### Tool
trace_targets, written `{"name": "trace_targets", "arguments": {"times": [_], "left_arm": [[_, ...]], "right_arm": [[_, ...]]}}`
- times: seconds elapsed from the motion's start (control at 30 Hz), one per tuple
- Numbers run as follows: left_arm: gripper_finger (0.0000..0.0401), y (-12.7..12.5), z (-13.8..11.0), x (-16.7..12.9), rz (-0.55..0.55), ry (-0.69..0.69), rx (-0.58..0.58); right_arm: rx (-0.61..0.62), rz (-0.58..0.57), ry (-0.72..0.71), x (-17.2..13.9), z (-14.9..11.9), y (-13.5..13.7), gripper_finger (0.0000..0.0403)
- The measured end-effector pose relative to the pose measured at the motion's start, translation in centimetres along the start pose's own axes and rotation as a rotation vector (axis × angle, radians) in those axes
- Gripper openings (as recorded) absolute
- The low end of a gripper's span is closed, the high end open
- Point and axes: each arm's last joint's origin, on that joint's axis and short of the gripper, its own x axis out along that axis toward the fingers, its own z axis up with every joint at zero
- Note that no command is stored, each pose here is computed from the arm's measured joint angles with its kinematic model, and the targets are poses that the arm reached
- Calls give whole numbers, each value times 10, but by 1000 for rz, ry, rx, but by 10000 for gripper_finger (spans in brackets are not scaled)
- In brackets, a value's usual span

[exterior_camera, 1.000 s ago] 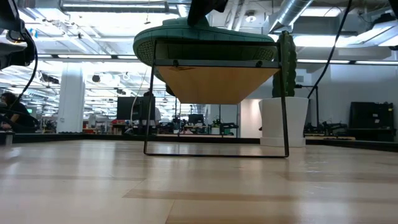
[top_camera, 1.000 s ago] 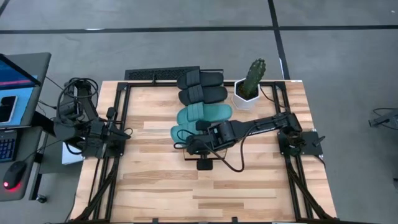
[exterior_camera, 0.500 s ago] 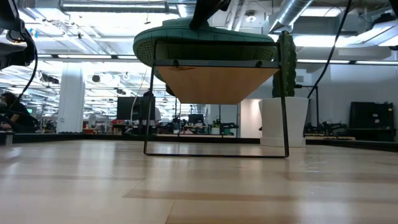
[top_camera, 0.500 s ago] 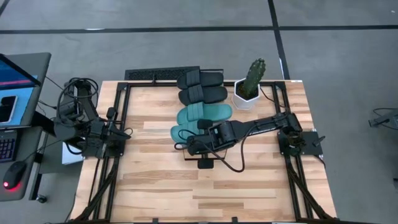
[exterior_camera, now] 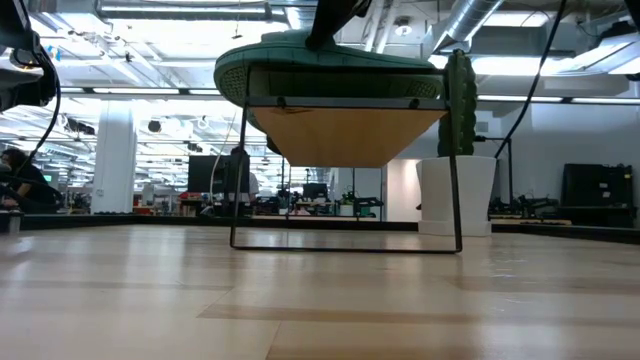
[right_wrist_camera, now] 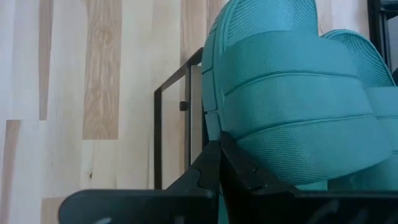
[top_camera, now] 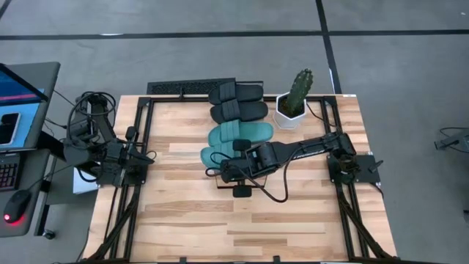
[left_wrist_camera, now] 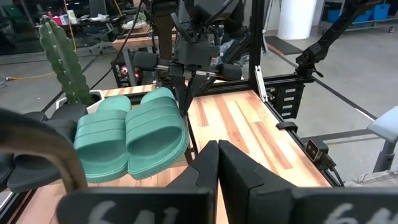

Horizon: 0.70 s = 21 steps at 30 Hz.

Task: Pick and place slides into the shelf
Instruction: Put the green slipper on the shelf

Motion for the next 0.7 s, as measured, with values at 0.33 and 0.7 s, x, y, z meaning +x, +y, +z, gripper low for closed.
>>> {"name": "trace_targets", "arguments": {"times": [0.33,0.7], "left_arm": [[0,0,0,0,0,0,0],[0,0,0,0,-1,0,-7]], "right_arm": [[1,-7,3,1,0,-4,0],[21,50,10,1,0,-2,0]]}}
